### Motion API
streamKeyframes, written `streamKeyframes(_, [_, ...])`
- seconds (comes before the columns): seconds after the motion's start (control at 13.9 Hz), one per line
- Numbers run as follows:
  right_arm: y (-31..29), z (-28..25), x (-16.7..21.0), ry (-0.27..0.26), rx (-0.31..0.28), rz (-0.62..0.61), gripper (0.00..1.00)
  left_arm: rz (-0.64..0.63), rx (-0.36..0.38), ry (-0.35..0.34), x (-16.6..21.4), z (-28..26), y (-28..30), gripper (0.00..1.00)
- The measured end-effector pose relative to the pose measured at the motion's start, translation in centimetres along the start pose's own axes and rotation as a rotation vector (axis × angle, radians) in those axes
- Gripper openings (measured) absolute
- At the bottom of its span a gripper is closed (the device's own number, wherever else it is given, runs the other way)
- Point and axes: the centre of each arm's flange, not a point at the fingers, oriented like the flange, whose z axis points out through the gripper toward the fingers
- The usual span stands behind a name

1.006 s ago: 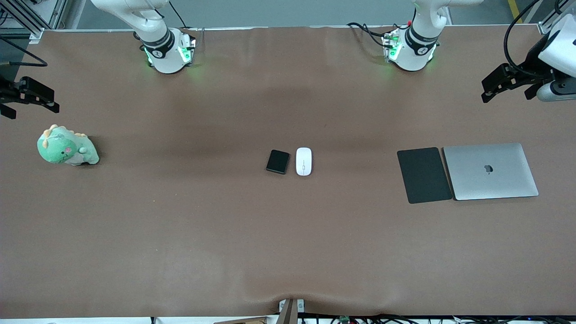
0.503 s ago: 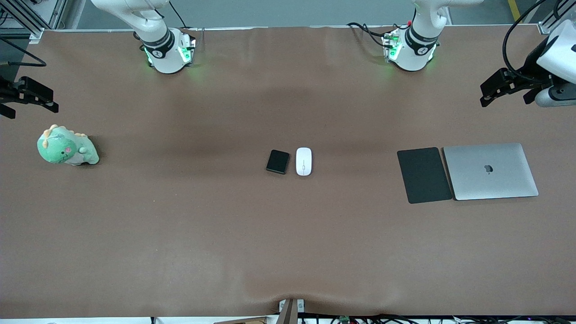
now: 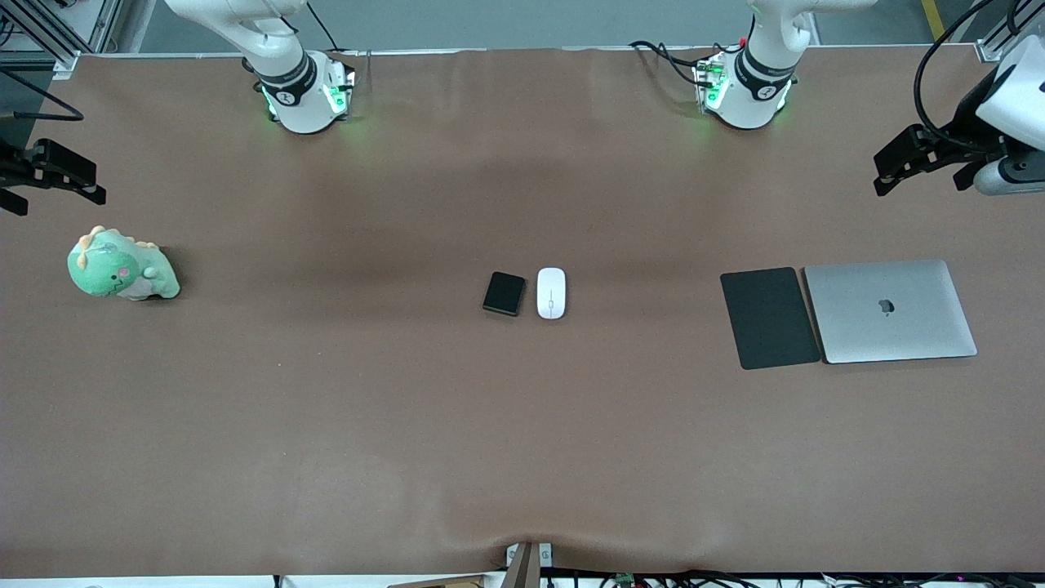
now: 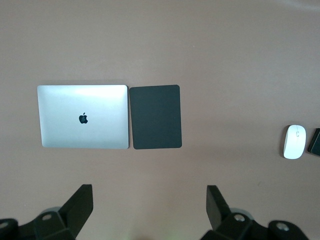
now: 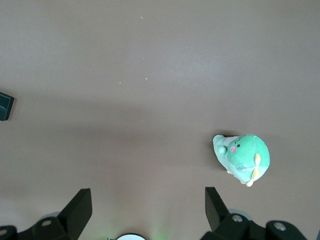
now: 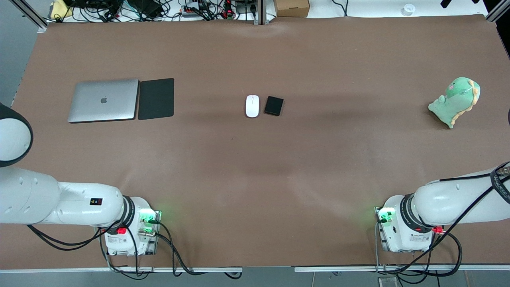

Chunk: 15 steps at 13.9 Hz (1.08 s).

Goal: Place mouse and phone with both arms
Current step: 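Move the left gripper toward the white mouse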

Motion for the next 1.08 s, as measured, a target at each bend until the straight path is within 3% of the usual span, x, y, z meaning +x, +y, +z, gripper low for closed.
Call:
streamKeyframes(0.43, [-0.1,0.0,0.0,0.000,0.002,0.101,1.00,-0.001,0.004,-0.042,1.5,3.1,0.1,1.00])
streamKeyframes(1.08, [-0.1,0.0,0.0,0.000,0.003,0.115,1.00,-0.002,0.004,-0.046,2.8,12.4,0.2,1.00])
